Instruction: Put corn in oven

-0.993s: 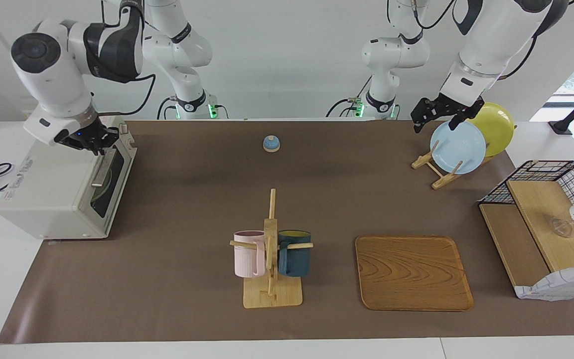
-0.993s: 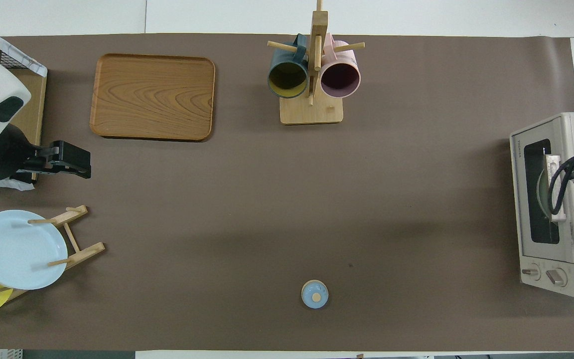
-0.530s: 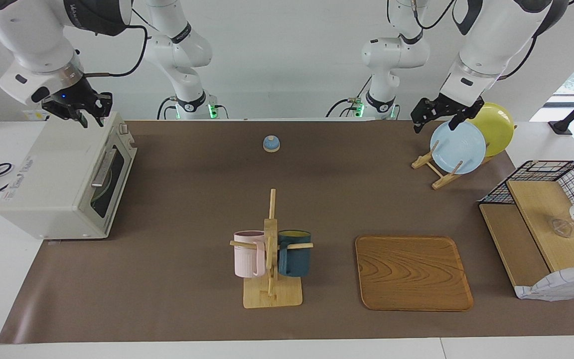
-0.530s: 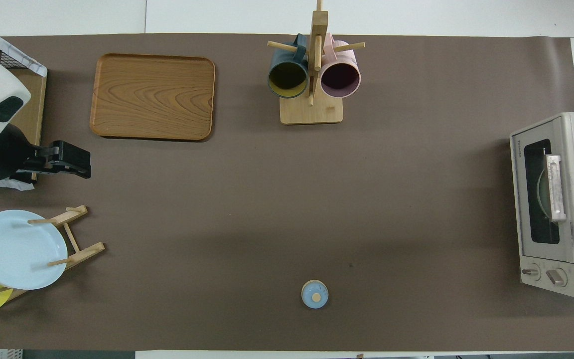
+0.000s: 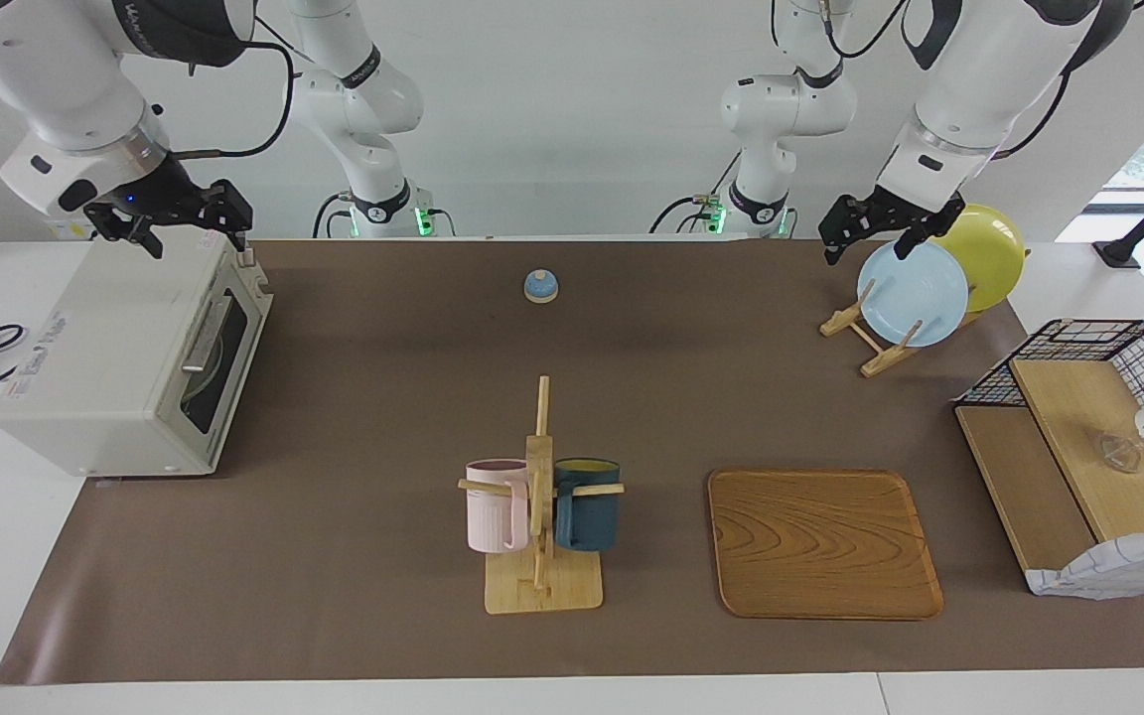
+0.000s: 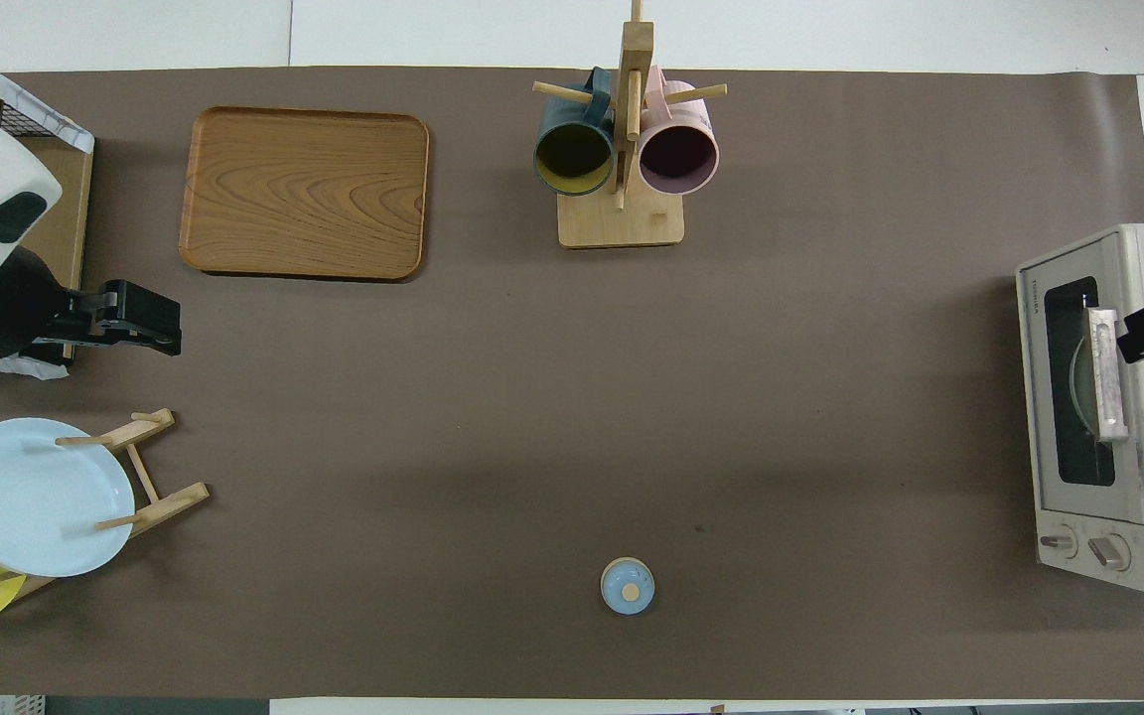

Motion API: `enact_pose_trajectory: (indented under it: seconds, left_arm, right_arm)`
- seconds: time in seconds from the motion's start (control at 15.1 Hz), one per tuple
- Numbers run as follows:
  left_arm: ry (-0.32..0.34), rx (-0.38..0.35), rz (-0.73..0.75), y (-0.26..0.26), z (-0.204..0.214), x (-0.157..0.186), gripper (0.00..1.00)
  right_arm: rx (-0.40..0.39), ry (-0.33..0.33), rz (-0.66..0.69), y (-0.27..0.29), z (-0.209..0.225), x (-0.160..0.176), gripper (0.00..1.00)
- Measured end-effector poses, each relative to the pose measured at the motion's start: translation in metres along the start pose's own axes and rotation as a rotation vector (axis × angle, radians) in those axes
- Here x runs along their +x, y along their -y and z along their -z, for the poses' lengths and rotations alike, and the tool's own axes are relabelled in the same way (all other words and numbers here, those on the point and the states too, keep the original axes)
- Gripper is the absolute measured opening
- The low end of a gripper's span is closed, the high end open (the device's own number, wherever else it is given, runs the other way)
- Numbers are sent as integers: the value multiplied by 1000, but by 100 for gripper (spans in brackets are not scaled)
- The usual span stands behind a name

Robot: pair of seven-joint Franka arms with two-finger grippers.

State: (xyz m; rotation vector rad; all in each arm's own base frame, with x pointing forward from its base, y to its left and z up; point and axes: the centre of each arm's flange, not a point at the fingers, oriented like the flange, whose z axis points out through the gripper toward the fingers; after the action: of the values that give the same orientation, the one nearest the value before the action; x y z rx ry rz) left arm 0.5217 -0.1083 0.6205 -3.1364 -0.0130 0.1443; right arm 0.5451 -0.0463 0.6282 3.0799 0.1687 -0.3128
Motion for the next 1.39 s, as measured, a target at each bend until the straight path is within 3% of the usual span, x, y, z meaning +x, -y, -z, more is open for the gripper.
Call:
enact_pose_trajectory:
  seconds: [0.26, 0.46, 1.39]
  left_arm:
    - [0, 0, 0, 0, 0, 0, 100]
    - [0, 0, 0, 0, 0, 0, 100]
    - [0, 0, 0, 0, 0, 0, 100]
  right_arm:
    - [52, -12, -9, 8, 1, 2, 100]
    - [54, -41, -4, 12, 4, 5, 100]
    - [49, -63, -15, 12, 11, -5, 100]
